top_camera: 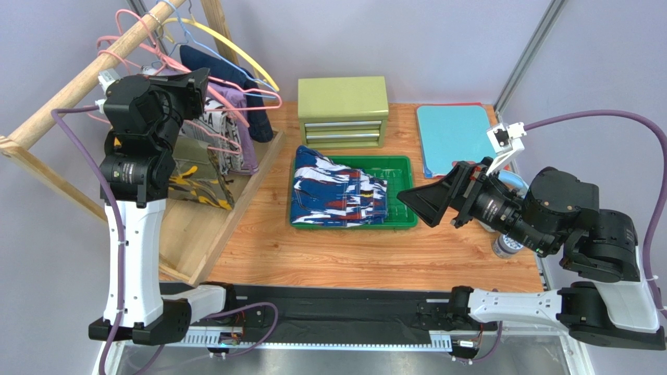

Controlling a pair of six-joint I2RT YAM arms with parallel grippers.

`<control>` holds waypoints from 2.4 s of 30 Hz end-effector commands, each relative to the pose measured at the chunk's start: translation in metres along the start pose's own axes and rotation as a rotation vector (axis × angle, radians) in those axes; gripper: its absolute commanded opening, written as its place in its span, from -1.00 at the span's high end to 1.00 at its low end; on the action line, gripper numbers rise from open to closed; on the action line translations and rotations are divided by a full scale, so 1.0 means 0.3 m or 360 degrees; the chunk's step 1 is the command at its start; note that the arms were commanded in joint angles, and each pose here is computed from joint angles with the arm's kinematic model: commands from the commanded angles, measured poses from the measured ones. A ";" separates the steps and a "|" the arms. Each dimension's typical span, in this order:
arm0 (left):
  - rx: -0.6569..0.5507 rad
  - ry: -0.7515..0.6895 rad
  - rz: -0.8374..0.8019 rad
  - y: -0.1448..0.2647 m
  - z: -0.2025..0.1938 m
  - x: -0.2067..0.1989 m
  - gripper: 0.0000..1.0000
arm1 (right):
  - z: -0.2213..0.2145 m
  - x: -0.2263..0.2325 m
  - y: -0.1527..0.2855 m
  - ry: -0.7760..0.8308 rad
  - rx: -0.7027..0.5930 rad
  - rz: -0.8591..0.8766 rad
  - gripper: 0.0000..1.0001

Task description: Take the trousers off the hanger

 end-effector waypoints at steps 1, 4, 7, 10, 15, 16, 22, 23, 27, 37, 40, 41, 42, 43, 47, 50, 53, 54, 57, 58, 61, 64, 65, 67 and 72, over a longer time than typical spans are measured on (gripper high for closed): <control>-0.0084 0.0091 -0.0041 0.001 0.035 -0.057 1.00 | 0.045 0.009 0.024 -0.0005 -0.0083 0.0035 -0.94; -0.0131 0.0137 -0.0026 -0.006 0.052 -0.060 1.00 | 0.044 0.004 0.026 -0.0005 -0.0086 0.0028 -0.94; -0.0160 0.0197 -0.0009 -0.018 0.063 -0.055 1.00 | 0.044 -0.003 0.027 -0.0008 -0.0093 0.0015 -0.94; -0.0183 0.0249 0.0027 -0.026 0.072 -0.043 1.00 | 0.041 -0.008 0.024 -0.0006 -0.0093 0.0001 -0.94; -0.0212 0.0326 0.0105 -0.027 0.080 0.006 1.00 | 0.043 -0.009 0.020 0.0010 -0.0095 -0.0007 -0.95; -0.0209 0.0319 0.0116 -0.027 0.078 0.016 1.00 | 0.043 -0.008 0.015 0.0014 -0.0092 -0.0011 -0.96; -0.0167 0.0364 0.0200 -0.023 0.063 0.090 1.00 | 0.041 -0.003 0.000 0.0033 -0.0083 -0.0014 -0.96; -0.0174 0.0364 0.0197 -0.022 0.067 0.088 1.00 | 0.038 0.002 -0.008 0.0038 -0.0075 -0.0013 -0.96; -0.0193 0.0373 0.0208 -0.034 0.076 0.090 1.00 | 0.043 0.012 -0.014 0.0046 -0.0072 0.0002 -0.96; -0.0005 0.0318 0.0236 0.001 0.020 0.151 0.85 | 0.024 0.009 -0.023 0.0025 -0.0056 -0.0006 -0.96; 0.0090 0.0270 0.0217 0.030 -0.008 0.160 0.55 | 0.020 0.012 -0.029 0.0020 -0.0054 -0.0002 -0.96; 0.0110 0.0265 0.0201 0.046 -0.012 0.156 0.46 | 0.013 0.009 -0.035 0.0019 -0.0045 -0.0009 -0.96; 0.0117 0.0244 0.0196 0.048 -0.014 0.163 0.30 | 0.011 0.013 -0.038 0.0016 -0.0044 -0.0002 -0.96; 0.0152 0.0236 0.0190 0.059 -0.025 0.163 0.21 | 0.005 0.015 -0.042 0.0013 -0.0036 0.0002 -0.96; 0.0245 0.0190 0.0109 0.101 -0.050 0.134 -0.04 | -0.019 0.024 -0.061 -0.0002 -0.0008 0.0020 -0.96; 0.0338 0.0136 0.0054 0.133 -0.077 0.107 -0.08 | -0.028 0.032 -0.068 -0.0011 0.0005 0.0038 -0.96; 0.0413 0.0094 0.0021 0.174 -0.097 0.092 -0.17 | -0.035 0.036 -0.074 -0.0021 0.0014 0.0044 -0.96; 0.0433 0.0091 0.0029 0.184 -0.102 0.099 -0.20 | -0.038 0.039 -0.077 -0.0026 0.0018 0.0050 -0.96; 0.0511 0.0059 0.0014 0.234 -0.123 0.102 -0.30 | -0.048 0.043 -0.087 -0.0035 0.0030 0.0052 -0.95; 0.0553 0.0050 -0.0001 0.263 -0.133 0.099 -0.33 | -0.048 0.044 -0.088 -0.0038 0.0029 0.0055 -0.95; 0.0658 0.0032 -0.0003 0.320 -0.159 0.109 -0.52 | -0.059 0.049 -0.097 -0.0048 0.0043 0.0064 -0.95; 0.0797 0.0003 0.0002 0.386 -0.194 0.130 -0.70 | -0.062 0.057 -0.102 -0.0064 0.0047 0.0079 -0.95; 0.0824 -0.0007 -0.0005 0.402 -0.199 0.135 -0.70 | -0.067 0.056 -0.105 -0.0069 0.0053 0.0075 -0.95; 0.0895 -0.0047 -0.0033 0.462 -0.213 0.149 -0.70 | -0.069 0.056 -0.108 -0.0078 0.0054 0.0072 -0.95; 0.1060 -0.0160 -0.0074 0.572 -0.243 0.197 -0.71 | -0.096 0.049 -0.117 -0.0143 0.0065 0.0061 -0.95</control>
Point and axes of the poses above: each gripper's point midway between its finger pads, its own y axis back along the fingers, its own x axis along the line the jaws close on, z = x × y, the point moved 1 cm from there along y, back along the fingers, and after that the axes turned 12 degrees about y, right-handed, at the moved point
